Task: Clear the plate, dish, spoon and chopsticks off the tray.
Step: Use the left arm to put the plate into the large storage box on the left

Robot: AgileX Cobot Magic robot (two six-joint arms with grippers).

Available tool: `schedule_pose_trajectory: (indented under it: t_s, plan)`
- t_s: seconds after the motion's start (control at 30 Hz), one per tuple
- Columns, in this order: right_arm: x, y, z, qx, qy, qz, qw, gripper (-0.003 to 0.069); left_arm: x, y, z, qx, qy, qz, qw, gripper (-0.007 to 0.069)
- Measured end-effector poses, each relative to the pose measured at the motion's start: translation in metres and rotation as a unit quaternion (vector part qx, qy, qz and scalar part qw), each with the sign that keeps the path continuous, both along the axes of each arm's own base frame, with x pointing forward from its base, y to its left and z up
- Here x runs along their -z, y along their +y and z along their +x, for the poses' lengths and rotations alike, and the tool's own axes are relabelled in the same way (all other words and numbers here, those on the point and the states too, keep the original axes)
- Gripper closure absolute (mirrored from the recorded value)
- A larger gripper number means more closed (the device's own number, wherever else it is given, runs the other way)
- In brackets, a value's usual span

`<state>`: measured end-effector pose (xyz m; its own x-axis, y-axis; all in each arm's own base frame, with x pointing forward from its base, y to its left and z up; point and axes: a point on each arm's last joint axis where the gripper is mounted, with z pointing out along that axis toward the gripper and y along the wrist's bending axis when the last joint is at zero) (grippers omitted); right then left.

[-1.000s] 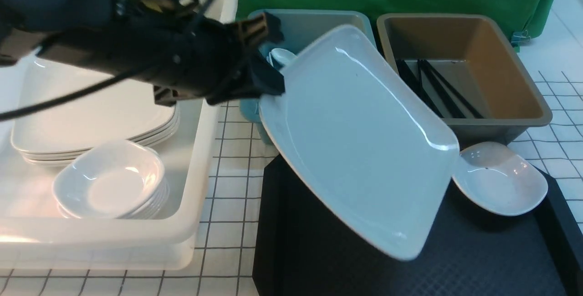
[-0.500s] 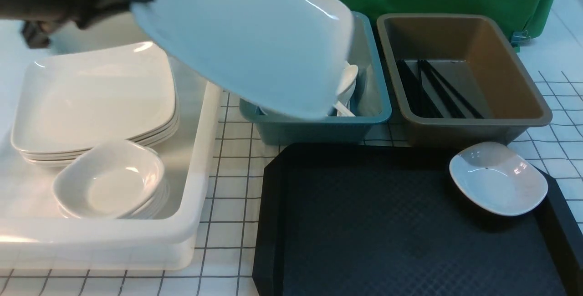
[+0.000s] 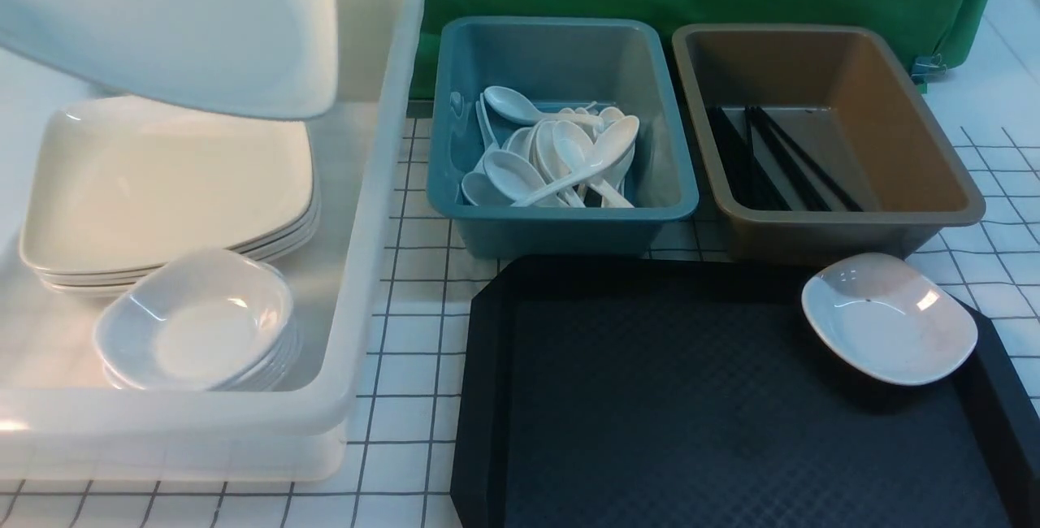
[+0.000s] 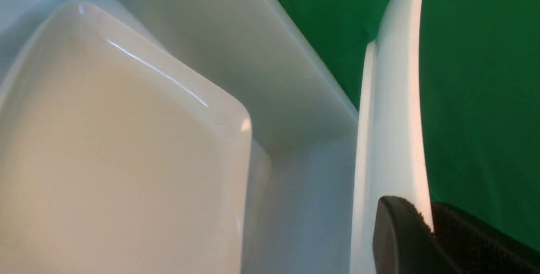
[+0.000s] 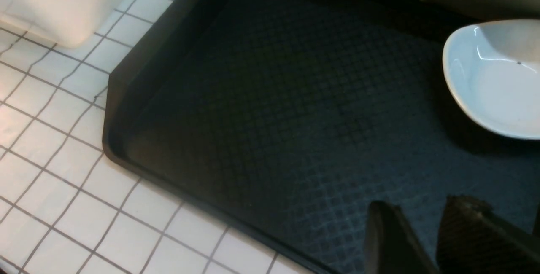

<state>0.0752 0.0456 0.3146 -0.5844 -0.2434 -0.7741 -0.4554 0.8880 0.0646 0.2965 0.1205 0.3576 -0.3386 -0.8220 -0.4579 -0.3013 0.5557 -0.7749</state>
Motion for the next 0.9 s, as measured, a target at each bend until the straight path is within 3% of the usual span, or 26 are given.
schedule_pose_trajectory:
  t_s: [0.43, 0.9]
  plan:
    - [0.000, 0.000, 0.000, 0.000, -0.001, 0.001, 1.000, 0.0419, 0.065, 0.030, 0.035, -0.031, 0.071, -0.025, 0.997, 0.0596]
    - [0.000, 0.000, 0.000, 0.008, 0.004, 0.010, 1.000, 0.0422, 0.103, 0.043, 0.048, -0.048, 0.112, -0.029, 0.992, 0.0602]
